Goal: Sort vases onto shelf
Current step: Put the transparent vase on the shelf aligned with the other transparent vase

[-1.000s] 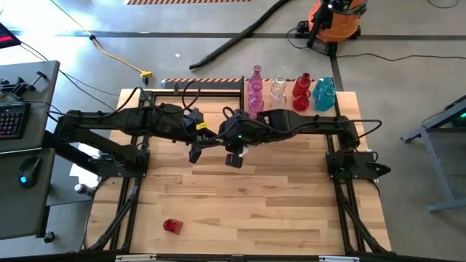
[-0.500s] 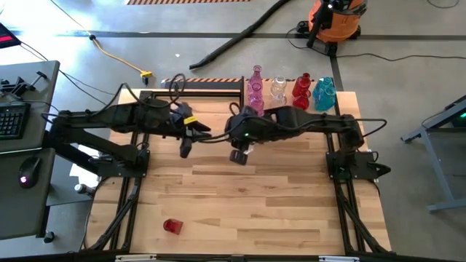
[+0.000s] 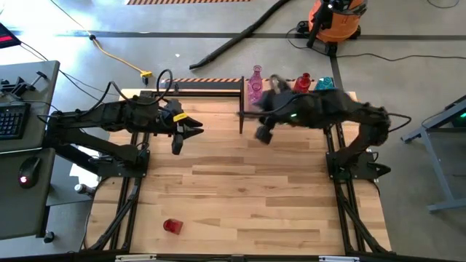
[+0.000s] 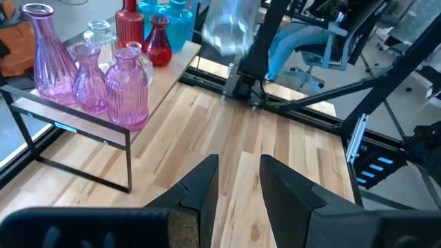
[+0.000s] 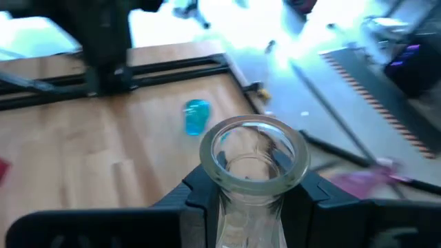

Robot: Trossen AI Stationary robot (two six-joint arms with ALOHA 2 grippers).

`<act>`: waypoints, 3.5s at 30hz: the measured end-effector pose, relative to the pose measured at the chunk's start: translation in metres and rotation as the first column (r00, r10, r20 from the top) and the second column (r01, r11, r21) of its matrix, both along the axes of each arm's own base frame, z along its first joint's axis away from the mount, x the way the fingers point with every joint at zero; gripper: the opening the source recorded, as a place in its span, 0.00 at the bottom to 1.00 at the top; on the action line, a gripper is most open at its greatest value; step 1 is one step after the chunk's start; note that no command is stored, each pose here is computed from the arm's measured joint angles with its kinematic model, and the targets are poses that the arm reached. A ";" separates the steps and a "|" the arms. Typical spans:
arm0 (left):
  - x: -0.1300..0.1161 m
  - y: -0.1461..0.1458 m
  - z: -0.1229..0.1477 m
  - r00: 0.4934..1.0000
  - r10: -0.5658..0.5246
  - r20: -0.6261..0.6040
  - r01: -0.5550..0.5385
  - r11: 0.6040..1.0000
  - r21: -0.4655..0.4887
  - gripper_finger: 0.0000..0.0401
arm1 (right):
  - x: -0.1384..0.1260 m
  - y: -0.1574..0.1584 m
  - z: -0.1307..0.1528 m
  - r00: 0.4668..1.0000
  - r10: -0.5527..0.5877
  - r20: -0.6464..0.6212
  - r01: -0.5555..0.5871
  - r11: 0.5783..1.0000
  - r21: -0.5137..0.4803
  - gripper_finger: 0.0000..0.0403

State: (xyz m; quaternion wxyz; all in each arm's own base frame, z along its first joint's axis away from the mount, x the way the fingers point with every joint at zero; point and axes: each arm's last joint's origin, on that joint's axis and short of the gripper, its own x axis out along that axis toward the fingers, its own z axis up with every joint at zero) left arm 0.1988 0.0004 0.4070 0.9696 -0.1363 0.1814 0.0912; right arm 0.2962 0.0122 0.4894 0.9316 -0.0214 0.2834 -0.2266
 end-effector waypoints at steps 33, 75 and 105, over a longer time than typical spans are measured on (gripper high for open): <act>-0.001 0.002 0.001 0.998 0.057 -0.006 -0.057 0.994 0.089 0.25 | -0.097 -0.015 -0.108 0.924 -0.282 0.259 0.296 0.955 -0.015 0.21; -0.003 0.002 -0.003 0.998 0.042 -0.050 -0.037 0.994 0.104 0.25 | -0.093 -0.055 -0.202 0.819 -0.448 0.359 0.466 0.884 0.039 0.21; -0.002 0.002 -0.003 0.998 0.035 -0.049 -0.030 0.994 0.101 0.25 | -0.092 -0.081 -0.207 0.861 -0.404 0.309 0.406 0.912 0.060 0.21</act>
